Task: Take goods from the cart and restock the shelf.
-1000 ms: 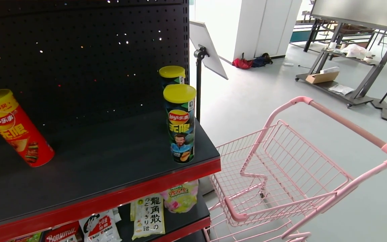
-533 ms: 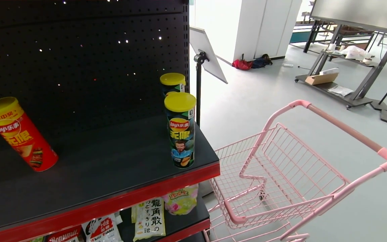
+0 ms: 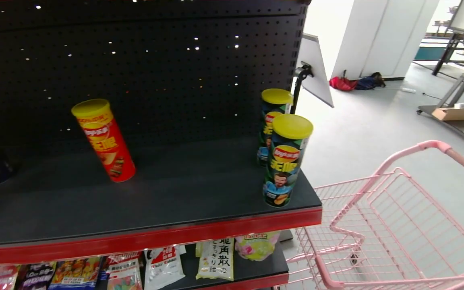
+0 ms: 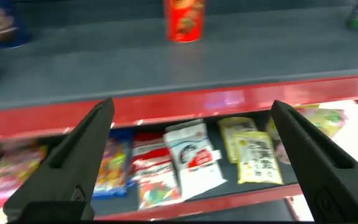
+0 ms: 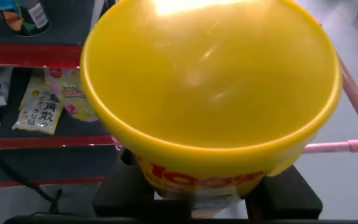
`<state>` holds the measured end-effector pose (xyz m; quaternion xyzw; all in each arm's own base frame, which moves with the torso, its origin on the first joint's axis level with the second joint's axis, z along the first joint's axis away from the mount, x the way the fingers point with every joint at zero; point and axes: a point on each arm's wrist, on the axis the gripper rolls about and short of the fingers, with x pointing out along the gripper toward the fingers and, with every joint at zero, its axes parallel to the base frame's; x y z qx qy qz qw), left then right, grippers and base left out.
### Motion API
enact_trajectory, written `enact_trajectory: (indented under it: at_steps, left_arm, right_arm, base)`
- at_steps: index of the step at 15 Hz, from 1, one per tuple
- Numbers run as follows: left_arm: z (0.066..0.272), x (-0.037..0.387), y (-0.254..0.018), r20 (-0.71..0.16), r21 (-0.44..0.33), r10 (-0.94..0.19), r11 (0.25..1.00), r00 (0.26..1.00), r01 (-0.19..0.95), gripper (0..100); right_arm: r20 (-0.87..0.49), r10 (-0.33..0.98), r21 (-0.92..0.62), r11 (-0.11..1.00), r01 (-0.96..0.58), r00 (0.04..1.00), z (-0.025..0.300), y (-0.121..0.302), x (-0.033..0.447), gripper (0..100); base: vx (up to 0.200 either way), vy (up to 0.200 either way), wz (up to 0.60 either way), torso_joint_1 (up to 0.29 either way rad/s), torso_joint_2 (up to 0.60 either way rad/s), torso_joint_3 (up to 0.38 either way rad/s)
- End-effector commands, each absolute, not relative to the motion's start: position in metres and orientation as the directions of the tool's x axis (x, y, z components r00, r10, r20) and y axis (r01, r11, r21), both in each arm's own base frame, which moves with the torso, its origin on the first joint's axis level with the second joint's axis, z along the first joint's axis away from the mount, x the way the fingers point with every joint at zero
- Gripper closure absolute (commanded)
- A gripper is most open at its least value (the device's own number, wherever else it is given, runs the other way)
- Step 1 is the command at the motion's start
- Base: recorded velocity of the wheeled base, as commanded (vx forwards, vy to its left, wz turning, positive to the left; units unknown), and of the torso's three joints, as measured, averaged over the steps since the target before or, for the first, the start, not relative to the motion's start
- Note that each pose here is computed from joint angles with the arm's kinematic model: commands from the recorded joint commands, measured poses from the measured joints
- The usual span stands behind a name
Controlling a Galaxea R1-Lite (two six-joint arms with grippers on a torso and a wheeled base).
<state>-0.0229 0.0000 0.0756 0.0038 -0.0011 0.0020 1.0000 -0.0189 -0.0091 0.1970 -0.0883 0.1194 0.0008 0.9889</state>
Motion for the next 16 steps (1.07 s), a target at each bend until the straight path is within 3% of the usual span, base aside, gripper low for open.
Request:
enact_trajectory:
  at_steps: [1,8,11,16]
  left_arm:
    - [0.076,-0.023,0.000,0.002,0.008,0.005,1.000,1.000,-0.005,0]
    - [0.076,-0.023,0.000,0.002,0.009,0.005,1.000,1.000,-0.005,0]
    - [0.076,-0.023,0.000,0.002,0.012,0.005,1.000,1.000,-0.005,0]
    - [0.076,-0.023,0.000,0.002,0.012,0.005,1.000,1.000,-0.005,0]
  right_arm:
    - [-0.237,-0.018,-0.175,0.984,-0.024,0.971,0.196,-0.009,-0.019,100]
    - [-0.139,-0.004,-0.133,0.991,-0.015,0.990,0.163,-0.015,-0.045,100]
    - [-0.094,0.001,-0.127,0.992,-0.013,0.996,0.147,-0.016,-0.054,100]
    - [-0.082,0.001,-0.094,0.996,-0.009,0.997,0.148,-0.016,-0.053,100]
  base:
    - [0.000,0.000,0.60,0.002,0.00,0.002]
    - [0.000,0.000,0.09,0.002,0.00,0.000]
    - [0.000,0.200,0.00,0.004,0.00,0.002]
    - [0.000,0.200,0.00,0.000,0.00,0.001]
